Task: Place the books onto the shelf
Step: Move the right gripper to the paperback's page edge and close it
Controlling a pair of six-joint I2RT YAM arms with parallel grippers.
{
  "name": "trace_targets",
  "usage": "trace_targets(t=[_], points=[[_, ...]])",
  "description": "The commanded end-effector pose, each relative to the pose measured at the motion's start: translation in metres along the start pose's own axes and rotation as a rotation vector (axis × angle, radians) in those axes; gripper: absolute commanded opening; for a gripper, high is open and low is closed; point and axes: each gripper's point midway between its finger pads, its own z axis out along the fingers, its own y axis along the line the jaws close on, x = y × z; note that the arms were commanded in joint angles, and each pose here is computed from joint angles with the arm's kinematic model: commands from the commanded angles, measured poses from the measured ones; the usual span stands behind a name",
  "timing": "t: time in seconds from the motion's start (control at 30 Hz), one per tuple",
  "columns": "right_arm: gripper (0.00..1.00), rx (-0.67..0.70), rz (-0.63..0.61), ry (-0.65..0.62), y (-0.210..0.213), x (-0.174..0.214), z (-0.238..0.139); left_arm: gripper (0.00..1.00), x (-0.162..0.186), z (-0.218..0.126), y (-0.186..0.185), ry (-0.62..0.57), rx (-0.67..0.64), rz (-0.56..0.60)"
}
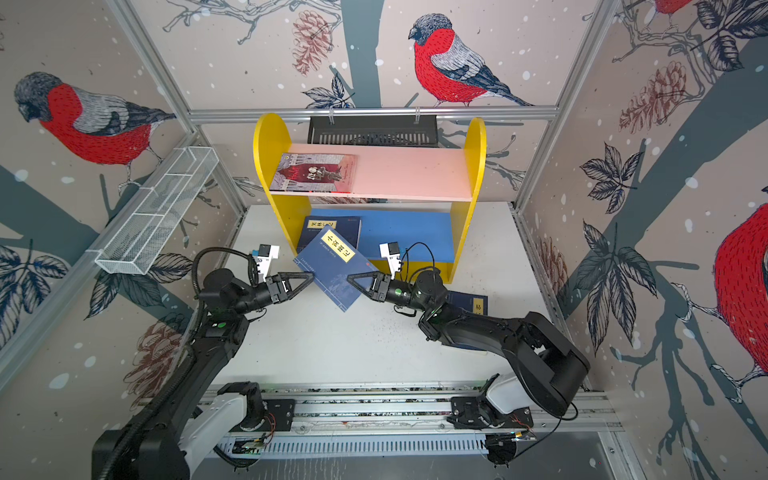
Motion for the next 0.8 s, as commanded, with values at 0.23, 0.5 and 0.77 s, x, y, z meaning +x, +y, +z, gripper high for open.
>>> trace_targets(t=[0.23,0.5,0.77], points=[[0.0,0.146,-0.137,0.254,-0.011,0.022,-0.024,0.74,0.008,0.0,-0.021,0.094,0.11,0.048],[0.0,0.155,-0.184,0.316,0.004,0.023,-0.037,0.74,0.012,-0.001,-0.016,0.101,0.085,0.072],[0.0,0.091,-0.184,0.352,0.02,0.028,-0.042,0.72,0.02,-0.001,-0.017,0.131,0.094,0.069]])
